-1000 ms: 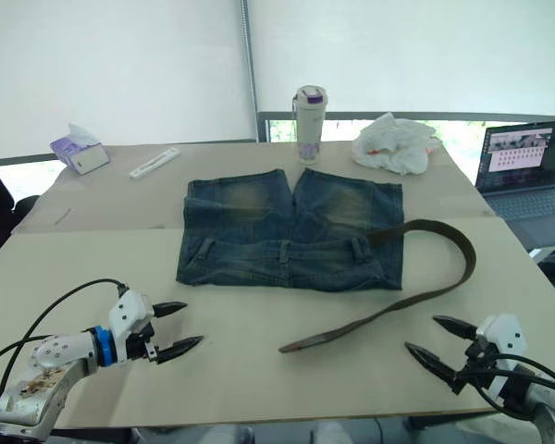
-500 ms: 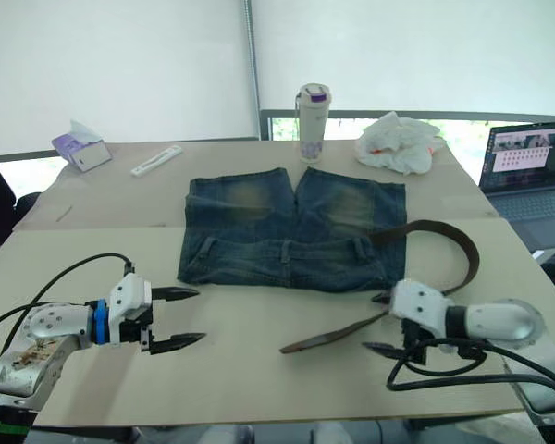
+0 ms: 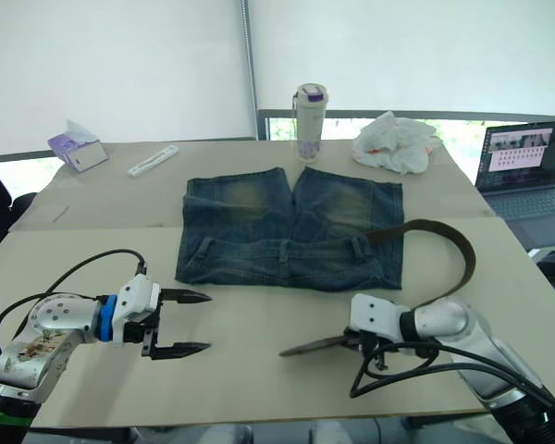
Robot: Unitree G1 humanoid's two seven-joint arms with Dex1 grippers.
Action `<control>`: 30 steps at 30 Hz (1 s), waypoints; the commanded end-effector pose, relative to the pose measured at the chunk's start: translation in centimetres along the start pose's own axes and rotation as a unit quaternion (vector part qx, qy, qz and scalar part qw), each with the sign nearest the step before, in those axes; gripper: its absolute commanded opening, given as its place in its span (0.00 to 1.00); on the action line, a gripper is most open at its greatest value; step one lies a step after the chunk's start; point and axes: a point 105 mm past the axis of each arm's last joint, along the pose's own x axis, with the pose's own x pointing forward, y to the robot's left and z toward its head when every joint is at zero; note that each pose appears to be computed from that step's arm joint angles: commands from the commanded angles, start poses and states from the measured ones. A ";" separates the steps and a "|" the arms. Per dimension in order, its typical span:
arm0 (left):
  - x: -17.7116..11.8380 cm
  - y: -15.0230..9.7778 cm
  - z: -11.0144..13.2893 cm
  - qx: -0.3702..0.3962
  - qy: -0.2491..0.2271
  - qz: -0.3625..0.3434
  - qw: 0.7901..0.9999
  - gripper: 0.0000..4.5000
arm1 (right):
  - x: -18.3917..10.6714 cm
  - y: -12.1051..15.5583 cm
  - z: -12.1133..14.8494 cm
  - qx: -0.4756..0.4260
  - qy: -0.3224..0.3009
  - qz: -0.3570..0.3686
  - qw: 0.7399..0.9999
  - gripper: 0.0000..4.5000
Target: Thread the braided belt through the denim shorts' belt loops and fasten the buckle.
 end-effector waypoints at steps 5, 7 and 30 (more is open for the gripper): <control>1.5 0.0 2.1 0.022 -0.036 -0.014 0.999 1.00 | -2.2 -1.2 2.9 0.026 -0.070 -0.029 0.997 0.00; 2.1 0.2 2.5 0.020 -0.049 -0.016 0.998 1.00 | -2.3 -1.0 3.7 0.013 -0.086 -0.019 0.996 0.00; 7.7 1.5 5.5 -0.113 -0.173 -0.079 0.975 0.80 | -2.1 0.0 8.3 -0.069 -0.185 0.013 0.980 0.00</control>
